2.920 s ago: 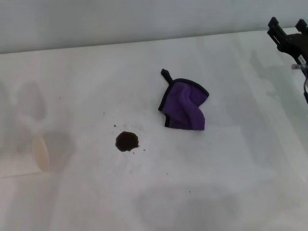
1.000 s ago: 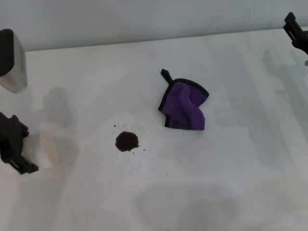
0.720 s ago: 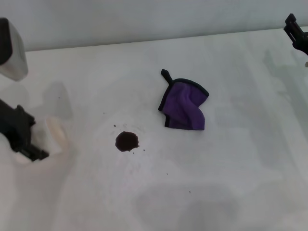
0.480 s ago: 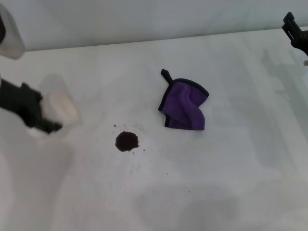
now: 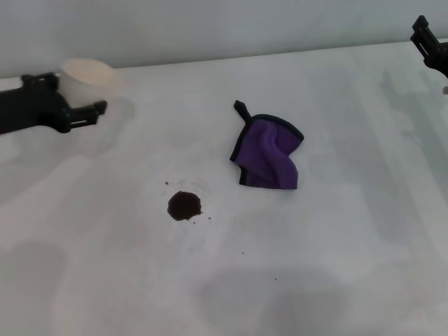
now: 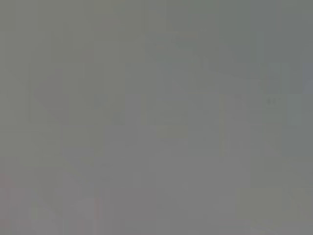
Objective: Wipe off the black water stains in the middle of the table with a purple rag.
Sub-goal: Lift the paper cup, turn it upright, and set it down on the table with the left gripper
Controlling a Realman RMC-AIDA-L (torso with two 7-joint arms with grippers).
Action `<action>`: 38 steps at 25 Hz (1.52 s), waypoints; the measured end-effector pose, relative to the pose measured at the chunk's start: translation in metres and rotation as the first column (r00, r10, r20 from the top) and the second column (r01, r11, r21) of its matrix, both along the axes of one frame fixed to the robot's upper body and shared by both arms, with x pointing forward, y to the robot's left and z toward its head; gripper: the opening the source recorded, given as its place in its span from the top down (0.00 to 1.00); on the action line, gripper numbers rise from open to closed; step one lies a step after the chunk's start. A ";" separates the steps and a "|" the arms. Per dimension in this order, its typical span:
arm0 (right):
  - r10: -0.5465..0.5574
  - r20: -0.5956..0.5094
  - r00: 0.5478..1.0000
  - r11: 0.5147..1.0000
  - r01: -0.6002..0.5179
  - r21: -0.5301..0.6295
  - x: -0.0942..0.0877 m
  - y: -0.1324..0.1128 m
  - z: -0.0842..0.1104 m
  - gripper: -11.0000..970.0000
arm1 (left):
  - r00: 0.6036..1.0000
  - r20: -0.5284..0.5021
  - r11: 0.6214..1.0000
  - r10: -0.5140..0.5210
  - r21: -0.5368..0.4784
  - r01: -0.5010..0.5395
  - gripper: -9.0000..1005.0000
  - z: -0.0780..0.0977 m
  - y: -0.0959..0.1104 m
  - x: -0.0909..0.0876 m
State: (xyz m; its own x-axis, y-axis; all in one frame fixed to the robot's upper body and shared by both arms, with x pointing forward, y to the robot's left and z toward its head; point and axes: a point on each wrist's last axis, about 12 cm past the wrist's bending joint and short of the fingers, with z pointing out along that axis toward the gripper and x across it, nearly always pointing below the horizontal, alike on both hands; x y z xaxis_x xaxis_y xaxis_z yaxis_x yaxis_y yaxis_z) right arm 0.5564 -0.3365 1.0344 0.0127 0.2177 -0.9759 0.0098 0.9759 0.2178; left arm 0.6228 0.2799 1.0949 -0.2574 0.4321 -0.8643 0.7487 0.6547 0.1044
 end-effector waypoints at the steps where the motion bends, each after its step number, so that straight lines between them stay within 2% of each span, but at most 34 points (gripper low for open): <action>1: -0.001 -0.001 1.000 1.000 0.001 0.000 0.000 -0.001 0.000 0.12 | 0.998 0.046 0.998 0.035 -0.058 -0.032 0.26 -0.006 0.004 -0.006; 4: -0.003 -0.002 1.000 1.000 0.003 -0.002 -0.001 -0.001 -0.001 0.12 | 0.974 0.175 0.974 0.146 -0.195 -0.111 0.26 -0.025 0.013 -0.029; 6: -0.005 -0.004 1.000 1.000 0.005 -0.004 -0.001 -0.002 -0.001 0.12 | 0.940 0.250 0.950 0.232 -0.264 -0.165 0.26 -0.041 0.014 -0.048; 10: -0.005 -0.001 1.000 1.000 0.005 -0.010 0.000 -0.003 0.001 0.12 | 0.879 0.290 0.897 0.379 -0.348 -0.272 0.26 -0.064 0.006 -0.077; 12: -0.002 0.002 1.000 1.000 0.002 -0.010 0.002 -0.002 0.002 0.12 | 0.833 0.272 0.843 0.482 -0.402 -0.357 0.26 -0.073 0.001 -0.088; 15: 0.000 0.004 1.000 1.000 0.000 -0.006 0.003 -0.002 0.003 0.12 | 0.747 0.218 0.738 0.628 -0.473 -0.482 0.26 -0.082 -0.003 -0.101; 17: 0.000 0.005 1.000 1.000 0.000 -0.007 0.004 -0.002 0.003 0.12 | 0.724 0.190 0.707 0.663 -0.477 -0.522 0.27 -0.086 -0.006 -0.104; 24: 0.000 0.006 1.000 1.000 0.000 -0.005 0.004 -0.002 0.003 0.12 | 0.747 0.098 0.715 0.657 -0.395 -0.577 0.27 -0.098 -0.012 -0.096; 31: -0.006 0.000 1.000 1.000 0.006 -0.005 0.001 -0.004 0.001 0.12 | 0.767 0.091 0.734 0.636 -0.381 -0.563 0.26 -0.097 -0.021 -0.090; 35: -0.007 -0.001 1.000 1.000 0.007 -0.005 0.000 -0.004 0.001 0.12 | 0.788 0.087 0.757 0.610 -0.359 -0.546 0.26 -0.096 -0.027 -0.083; 38: -0.006 0.000 1.000 1.000 0.006 -0.004 0.001 -0.004 0.001 0.12 | 0.818 0.092 0.792 0.568 -0.333 -0.512 0.26 -0.097 -0.034 -0.082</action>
